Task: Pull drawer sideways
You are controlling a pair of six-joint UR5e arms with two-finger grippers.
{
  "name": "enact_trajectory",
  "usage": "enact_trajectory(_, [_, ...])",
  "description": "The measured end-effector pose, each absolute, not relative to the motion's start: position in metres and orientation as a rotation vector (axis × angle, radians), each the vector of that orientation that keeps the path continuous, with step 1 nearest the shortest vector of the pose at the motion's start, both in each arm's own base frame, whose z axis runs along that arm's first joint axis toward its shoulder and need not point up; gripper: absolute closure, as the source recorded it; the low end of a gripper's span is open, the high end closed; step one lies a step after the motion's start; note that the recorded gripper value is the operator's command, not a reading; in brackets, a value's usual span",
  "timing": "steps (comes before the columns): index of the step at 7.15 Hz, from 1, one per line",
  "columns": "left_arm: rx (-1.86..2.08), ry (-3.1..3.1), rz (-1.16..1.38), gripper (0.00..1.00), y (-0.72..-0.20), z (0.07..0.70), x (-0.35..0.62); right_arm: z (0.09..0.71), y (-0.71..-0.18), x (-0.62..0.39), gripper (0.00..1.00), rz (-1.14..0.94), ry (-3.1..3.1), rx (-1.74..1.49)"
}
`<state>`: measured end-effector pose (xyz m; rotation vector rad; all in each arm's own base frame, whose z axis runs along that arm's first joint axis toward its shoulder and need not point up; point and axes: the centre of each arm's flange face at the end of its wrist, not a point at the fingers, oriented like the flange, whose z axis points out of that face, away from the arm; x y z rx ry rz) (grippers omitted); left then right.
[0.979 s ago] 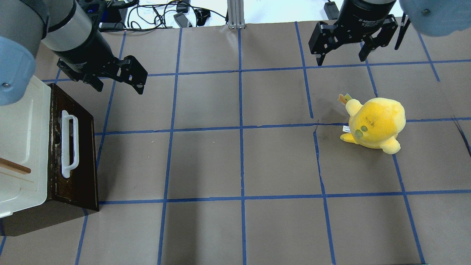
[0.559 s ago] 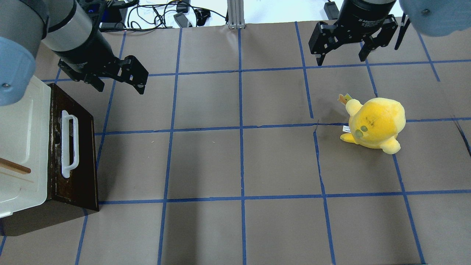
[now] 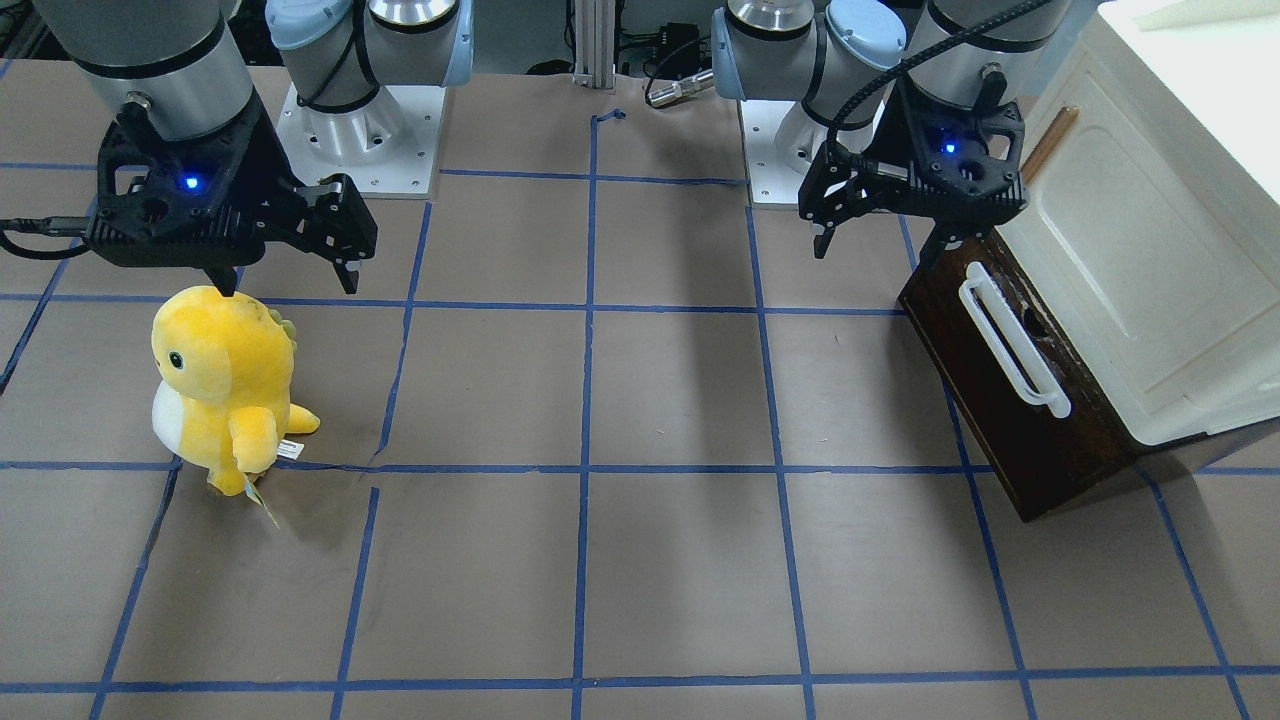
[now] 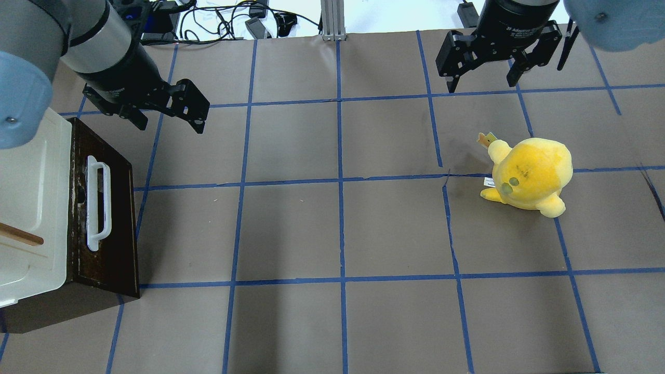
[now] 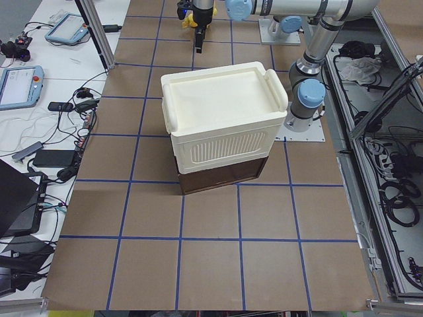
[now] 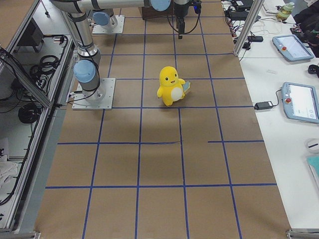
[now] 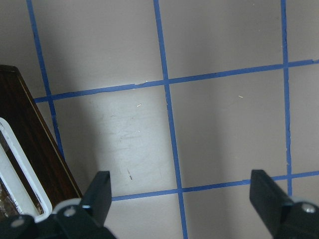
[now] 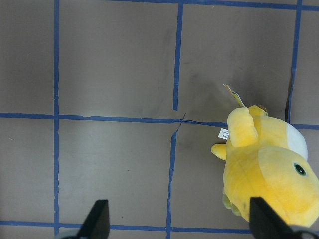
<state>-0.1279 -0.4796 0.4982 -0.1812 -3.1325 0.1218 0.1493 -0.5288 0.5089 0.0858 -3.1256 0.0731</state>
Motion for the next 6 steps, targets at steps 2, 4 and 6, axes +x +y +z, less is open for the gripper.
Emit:
enact_trajectory(2, [-0.17,-3.131,0.116,0.0,-0.484,0.495,-0.124,0.509,-0.529,0.149,0.0,0.073,-3.126,0.086])
enact_trajectory(4, [-0.16,-3.132,0.108,0.0,-0.486,0.493,-0.122,0.509,-0.529,0.149,0.0,0.073,-3.125,0.086])
enact_trajectory(6, [-0.143,-3.134,0.094,0.0,-0.489,0.487,-0.121,0.509,-0.529,0.149,0.0,0.073,-3.126,0.086])
